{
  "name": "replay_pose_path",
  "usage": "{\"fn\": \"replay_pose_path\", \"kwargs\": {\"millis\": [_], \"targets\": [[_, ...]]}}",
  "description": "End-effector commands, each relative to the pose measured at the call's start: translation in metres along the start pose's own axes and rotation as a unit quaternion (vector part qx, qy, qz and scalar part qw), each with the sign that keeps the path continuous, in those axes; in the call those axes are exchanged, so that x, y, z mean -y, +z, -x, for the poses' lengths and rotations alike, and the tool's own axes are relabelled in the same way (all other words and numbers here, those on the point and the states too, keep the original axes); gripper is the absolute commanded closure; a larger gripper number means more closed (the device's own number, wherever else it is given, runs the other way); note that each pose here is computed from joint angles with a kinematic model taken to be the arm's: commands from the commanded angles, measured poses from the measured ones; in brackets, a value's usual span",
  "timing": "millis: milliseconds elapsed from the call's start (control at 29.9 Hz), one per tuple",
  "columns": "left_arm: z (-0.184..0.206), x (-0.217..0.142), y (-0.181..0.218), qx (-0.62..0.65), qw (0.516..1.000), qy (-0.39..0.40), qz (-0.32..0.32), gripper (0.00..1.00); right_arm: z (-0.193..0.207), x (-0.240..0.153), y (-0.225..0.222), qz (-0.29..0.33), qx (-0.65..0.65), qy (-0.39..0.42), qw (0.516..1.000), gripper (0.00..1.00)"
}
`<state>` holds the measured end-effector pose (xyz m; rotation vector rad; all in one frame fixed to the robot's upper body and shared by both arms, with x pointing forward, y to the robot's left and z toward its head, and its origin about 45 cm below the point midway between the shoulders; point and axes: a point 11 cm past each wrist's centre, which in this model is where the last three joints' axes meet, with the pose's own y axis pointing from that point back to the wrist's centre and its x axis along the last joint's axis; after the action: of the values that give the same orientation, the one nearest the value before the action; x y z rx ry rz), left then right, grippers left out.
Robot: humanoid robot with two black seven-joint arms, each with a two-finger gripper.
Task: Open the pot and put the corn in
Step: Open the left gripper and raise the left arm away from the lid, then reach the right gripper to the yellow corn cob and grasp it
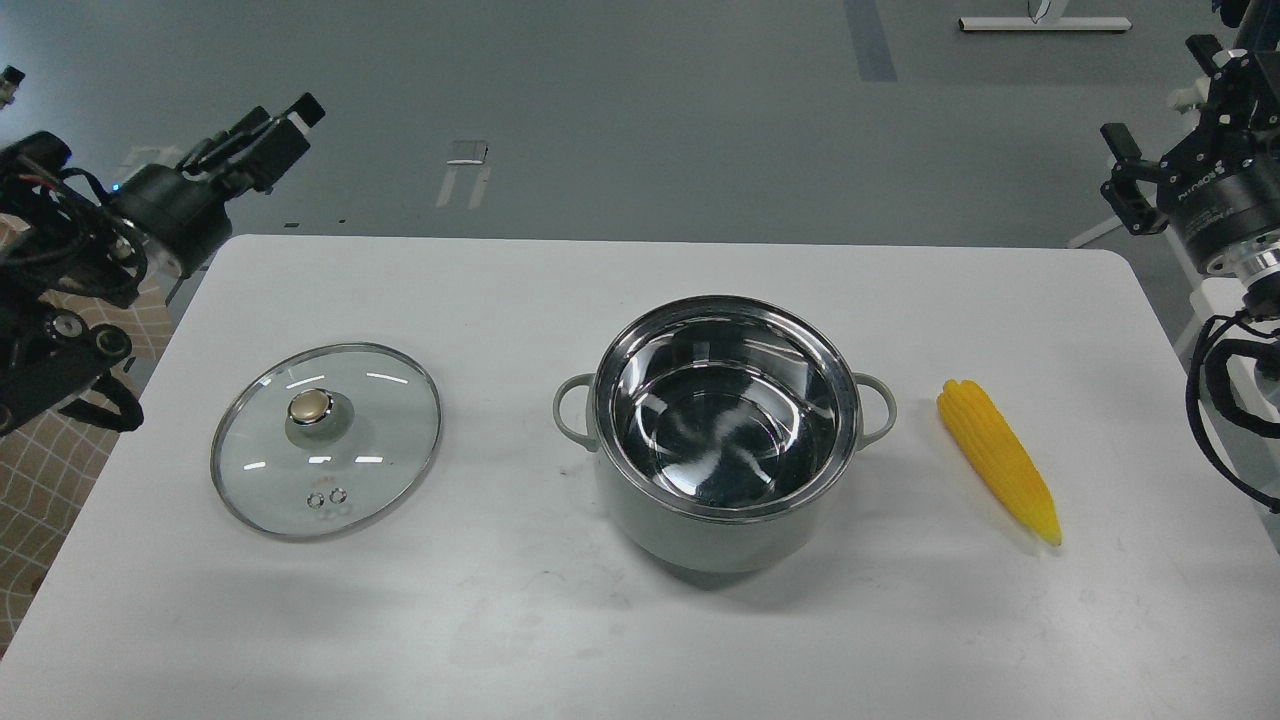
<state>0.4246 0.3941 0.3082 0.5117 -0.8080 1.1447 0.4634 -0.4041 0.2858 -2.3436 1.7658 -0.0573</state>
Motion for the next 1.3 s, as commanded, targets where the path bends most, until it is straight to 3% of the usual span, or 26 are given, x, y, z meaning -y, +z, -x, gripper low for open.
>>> {"fn": "replay_pose_path", "kwargs": {"millis": [0,100,167,301,501,635,735,835,1270], "targets": [[-0.009,0.025,0.037,-0.161,0.985,-0.036,0.048,0.16,0.001,-0.003,-0.017,0.020,-0.066,-0.042,0.997,0.00],[-0.014,0.036,0.059,-0.239,0.966,-0.059,0.086,0.13,0.004,-0.009,-0.033,0.040,-0.136,-0.085,0.986,0.00],[-0.016,0.046,0.079,-0.304,0.942,-0.063,0.124,0.04,0.010,-0.017,-0.045,0.065,-0.216,-0.133,0.965,0.00],[-0.011,0.055,0.094,-0.332,0.929,-0.066,0.149,0.03,0.020,-0.029,-0.049,0.107,-0.322,-0.197,0.920,0.00],[-0.001,0.061,0.102,-0.343,0.923,-0.074,0.159,0.03,0.037,-0.053,-0.030,0.186,-0.491,-0.311,0.792,0.00],[0.003,0.062,0.105,-0.346,0.921,-0.078,0.163,0.03,0.039,-0.075,0.009,0.245,-0.556,-0.375,0.700,0.00],[0.003,0.062,0.105,-0.346,0.920,-0.078,0.163,0.03,0.036,-0.085,0.027,0.269,-0.572,-0.396,0.666,0.00],[0.004,0.063,0.106,-0.347,0.920,-0.080,0.164,0.03,0.035,-0.094,0.048,0.289,-0.579,-0.413,0.641,0.00],[0.006,0.064,0.107,-0.350,0.919,-0.081,0.165,0.03,0.045,-0.103,0.115,0.328,-0.569,-0.443,0.610,0.00]]}}
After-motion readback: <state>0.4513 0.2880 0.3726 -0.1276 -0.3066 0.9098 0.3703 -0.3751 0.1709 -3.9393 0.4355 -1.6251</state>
